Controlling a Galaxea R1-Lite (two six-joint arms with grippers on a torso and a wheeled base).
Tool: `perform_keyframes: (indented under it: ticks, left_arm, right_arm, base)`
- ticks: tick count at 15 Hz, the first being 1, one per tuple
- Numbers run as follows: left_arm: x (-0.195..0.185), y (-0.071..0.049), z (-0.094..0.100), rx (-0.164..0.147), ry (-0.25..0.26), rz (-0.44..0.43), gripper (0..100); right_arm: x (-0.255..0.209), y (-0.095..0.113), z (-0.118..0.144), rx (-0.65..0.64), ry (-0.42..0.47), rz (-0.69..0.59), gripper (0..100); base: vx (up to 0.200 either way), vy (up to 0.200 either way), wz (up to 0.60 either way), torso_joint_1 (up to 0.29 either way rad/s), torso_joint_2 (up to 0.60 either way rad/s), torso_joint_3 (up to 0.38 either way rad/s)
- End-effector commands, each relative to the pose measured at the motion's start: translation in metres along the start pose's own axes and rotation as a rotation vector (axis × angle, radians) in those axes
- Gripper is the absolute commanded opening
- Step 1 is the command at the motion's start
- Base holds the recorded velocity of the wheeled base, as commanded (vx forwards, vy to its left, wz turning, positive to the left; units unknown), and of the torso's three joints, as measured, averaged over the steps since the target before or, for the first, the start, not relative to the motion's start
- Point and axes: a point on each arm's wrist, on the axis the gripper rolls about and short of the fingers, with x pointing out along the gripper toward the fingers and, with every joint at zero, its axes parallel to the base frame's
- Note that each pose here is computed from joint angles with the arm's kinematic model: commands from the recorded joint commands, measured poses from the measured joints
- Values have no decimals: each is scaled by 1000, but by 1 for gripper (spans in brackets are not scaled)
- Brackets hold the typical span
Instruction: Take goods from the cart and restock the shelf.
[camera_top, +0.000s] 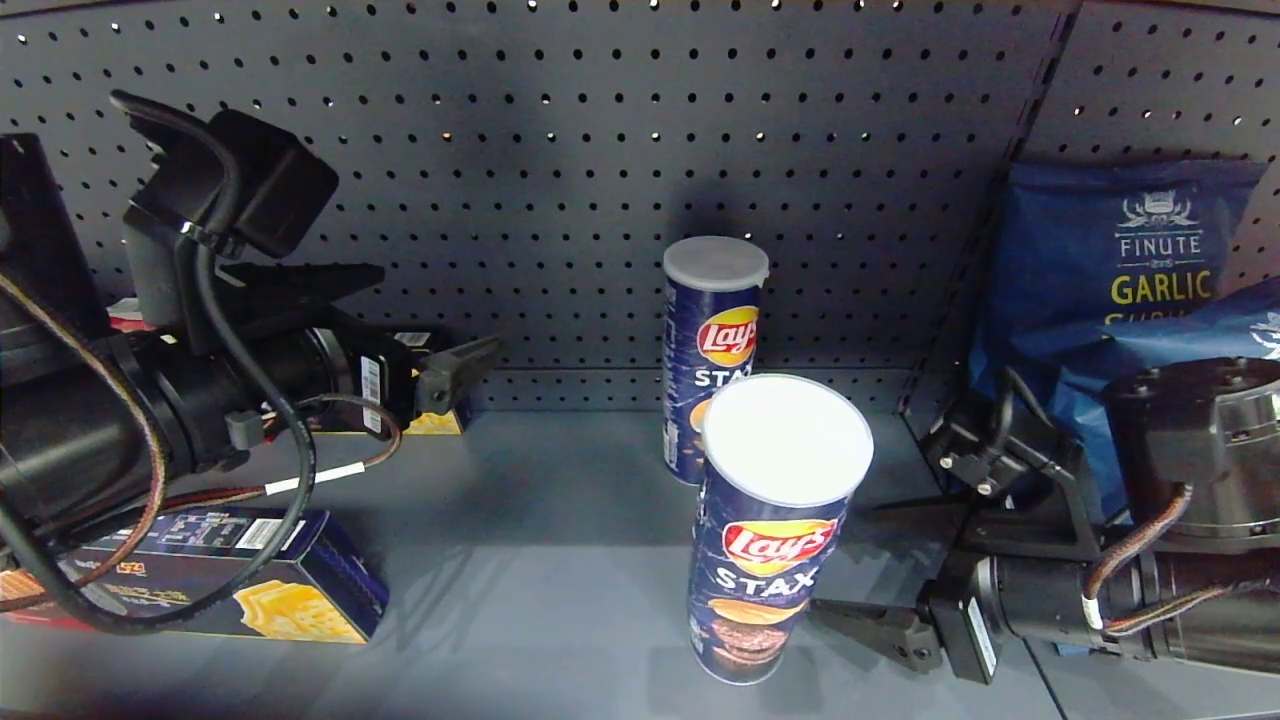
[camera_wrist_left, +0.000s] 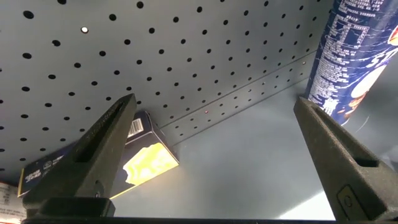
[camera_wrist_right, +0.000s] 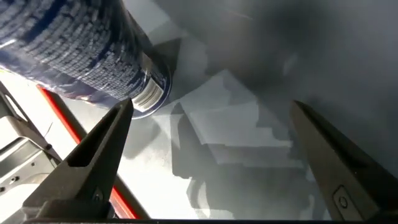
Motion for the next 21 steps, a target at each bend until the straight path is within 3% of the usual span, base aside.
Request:
perform_keyframes:
  ticks: [1, 21]
  left_arm:
    - [1, 0, 0, 0, 1, -1, 100]
    - [7, 2, -3, -1, 4, 13, 100]
  right_arm:
    - [4, 0, 1, -1, 6, 2, 100]
    - [19, 0, 3, -5, 31, 14, 100]
  base:
    - [0, 0, 0, 0, 0, 0]
    - [0, 0, 0, 0, 0, 0]
